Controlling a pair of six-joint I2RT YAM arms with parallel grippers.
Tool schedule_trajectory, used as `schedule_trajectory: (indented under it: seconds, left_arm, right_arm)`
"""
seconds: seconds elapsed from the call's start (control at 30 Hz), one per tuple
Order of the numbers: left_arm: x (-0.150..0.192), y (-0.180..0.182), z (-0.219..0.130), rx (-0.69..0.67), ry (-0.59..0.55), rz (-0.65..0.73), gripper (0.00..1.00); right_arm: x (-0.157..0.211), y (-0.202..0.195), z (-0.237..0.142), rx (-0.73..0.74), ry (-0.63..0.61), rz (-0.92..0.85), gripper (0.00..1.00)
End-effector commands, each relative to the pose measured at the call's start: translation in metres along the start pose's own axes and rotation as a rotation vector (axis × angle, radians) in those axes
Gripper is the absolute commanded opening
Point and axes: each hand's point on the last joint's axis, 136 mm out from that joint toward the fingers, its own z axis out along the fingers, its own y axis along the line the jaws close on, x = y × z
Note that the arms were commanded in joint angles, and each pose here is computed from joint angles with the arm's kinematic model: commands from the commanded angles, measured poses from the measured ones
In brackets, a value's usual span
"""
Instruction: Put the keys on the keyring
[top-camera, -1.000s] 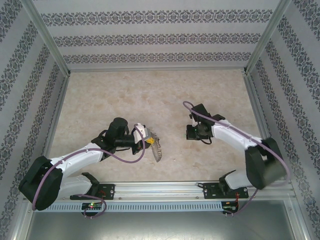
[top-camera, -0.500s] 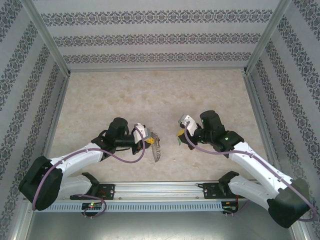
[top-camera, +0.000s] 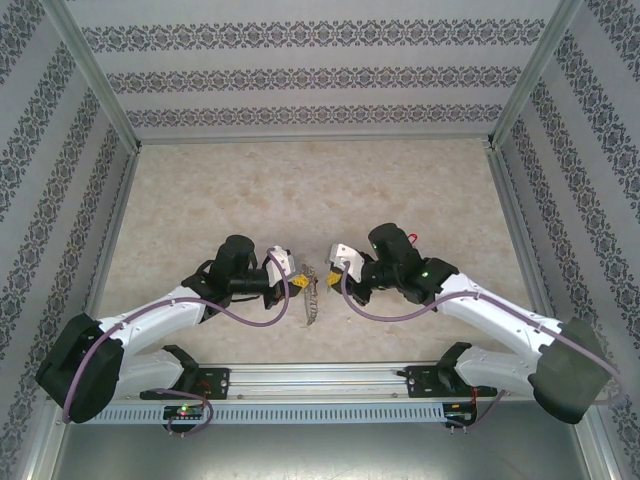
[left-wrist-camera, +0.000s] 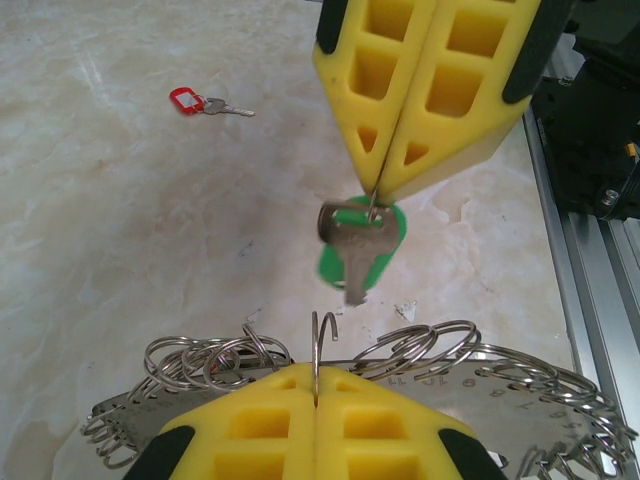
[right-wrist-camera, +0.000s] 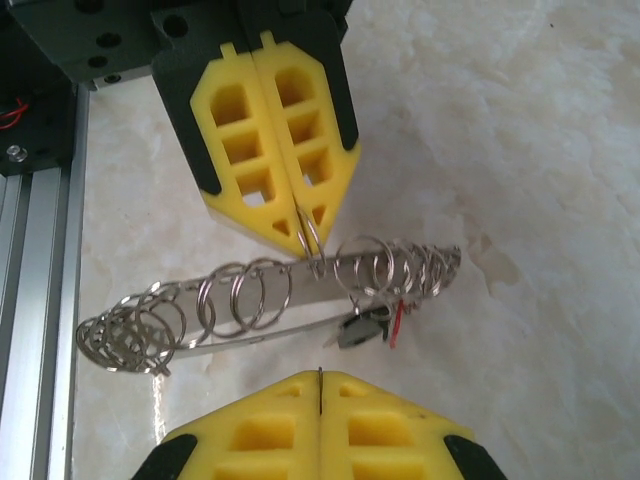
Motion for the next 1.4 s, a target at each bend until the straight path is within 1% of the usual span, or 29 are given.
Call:
schedule_trajectory:
  seconds: [0.0, 0.3, 0.43, 0.7, 1.03, 1.17, 1.37]
  left_arm:
    - [-0.008, -0.001, -0.004, 0.01, -0.04, 0.0, 0.0]
    - [-0.007, 0.002, -0.003, -0.008, -0.045, -0.013, 0.0]
    - [-0.009, 0.003, -0.002, -0.009, -0.047, -0.012, 0.0]
    - [-0.01, 0.003, -0.002, -0.003, -0.049, -0.015, 0.0]
    - [-0.009, 0.002, -0.002, -0.002, -0.047, -0.015, 0.0]
    - [-0.009, 0.001, -0.002, 0.003, -0.05, -0.011, 0.0]
    - [-0.011, 0.002, -0.003, -0.006, -0.059, -0.003, 0.0]
  right_arm:
    - [-0.033, 0.001, 0.0, -0.022, -0.095, -0.075, 0.0]
    - [-0.04, 0.015, 0.007, -0.121, -0.114, -0.063, 0.0]
    - [-0.043, 0.016, 0.009, -0.127, -0.115, -0.06, 0.0]
    - [-0.044, 0.012, 0.02, -0.101, -0.102, -0.052, 0.0]
    - [-0.038, -0.01, 0.027, 0.044, -0.061, -0.033, 0.0]
    - [-0.037, -0.015, 0.028, 0.077, -0.055, -0.016, 0.0]
    - [-0.028, -0.019, 0.03, 0.098, -0.013, 0.017, 0.0]
